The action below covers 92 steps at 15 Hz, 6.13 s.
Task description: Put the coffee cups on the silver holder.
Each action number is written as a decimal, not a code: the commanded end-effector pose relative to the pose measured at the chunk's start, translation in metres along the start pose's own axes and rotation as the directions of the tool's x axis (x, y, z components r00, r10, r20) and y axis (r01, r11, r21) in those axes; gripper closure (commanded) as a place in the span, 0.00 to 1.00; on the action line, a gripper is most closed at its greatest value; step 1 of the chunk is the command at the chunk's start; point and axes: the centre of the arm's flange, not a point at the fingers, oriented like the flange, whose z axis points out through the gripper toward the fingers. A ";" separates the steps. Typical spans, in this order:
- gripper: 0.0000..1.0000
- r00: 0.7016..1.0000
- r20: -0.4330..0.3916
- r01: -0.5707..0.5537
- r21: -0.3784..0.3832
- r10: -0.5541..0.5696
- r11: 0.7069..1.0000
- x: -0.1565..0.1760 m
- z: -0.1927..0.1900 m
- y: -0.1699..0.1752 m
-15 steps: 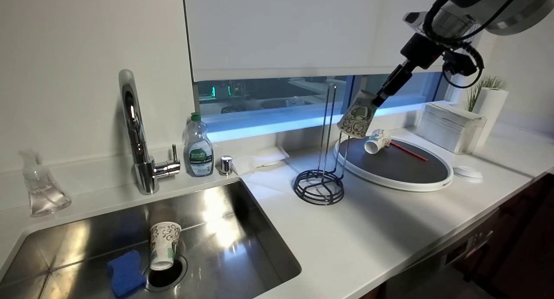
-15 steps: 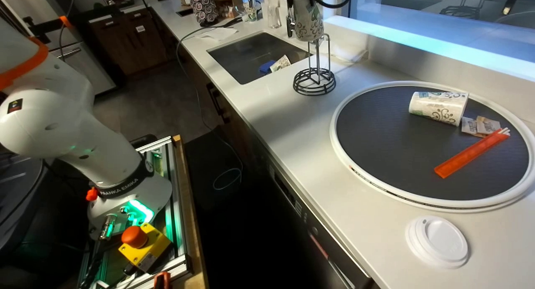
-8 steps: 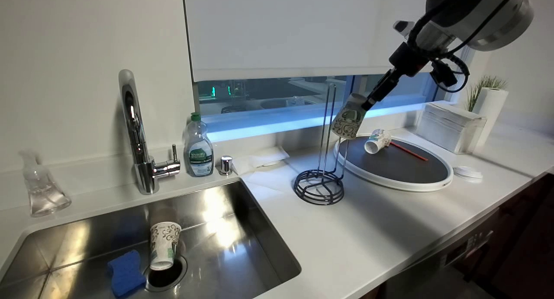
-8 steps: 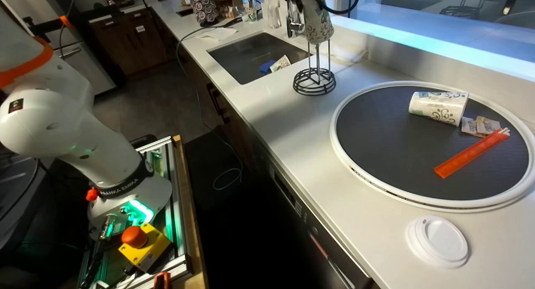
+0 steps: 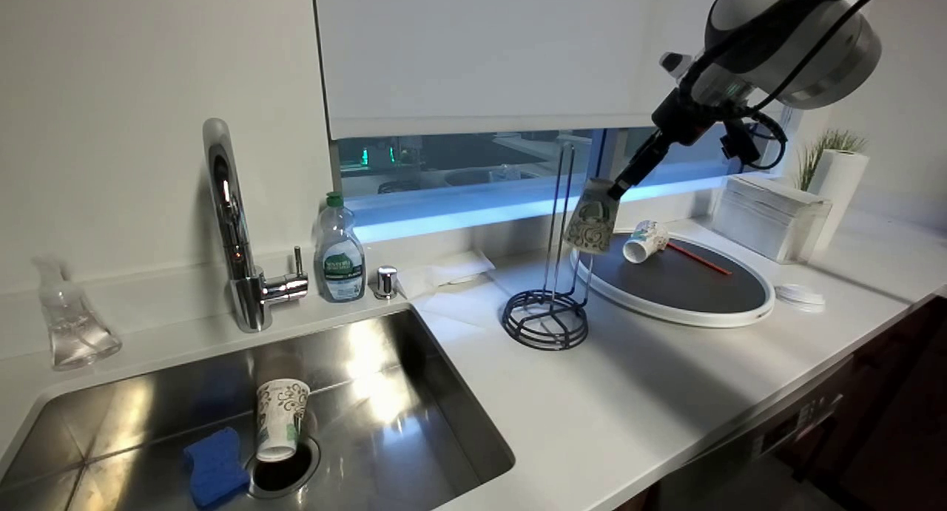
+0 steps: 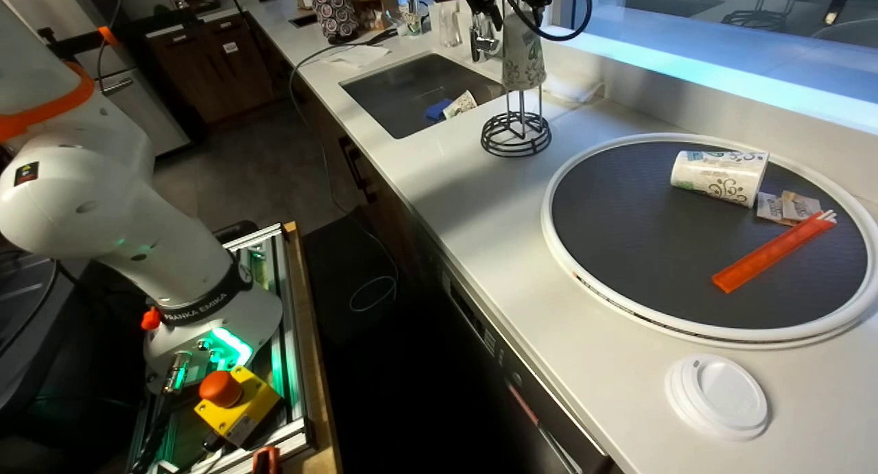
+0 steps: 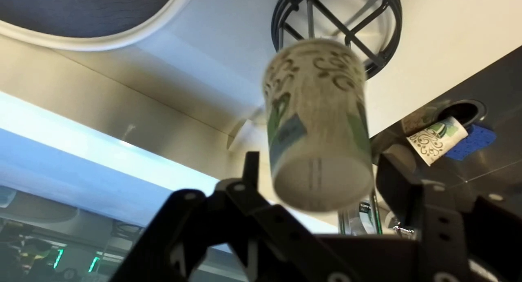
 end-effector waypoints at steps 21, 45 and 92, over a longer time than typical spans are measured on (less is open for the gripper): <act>0.00 0.628 0.031 -0.716 -0.370 0.778 0.593 -0.049 0.059 0.149; 0.00 0.426 -0.065 -0.815 -0.459 0.902 0.352 -0.065 0.169 0.224; 0.00 0.893 0.310 -0.111 -0.551 0.326 0.827 -0.061 0.214 0.214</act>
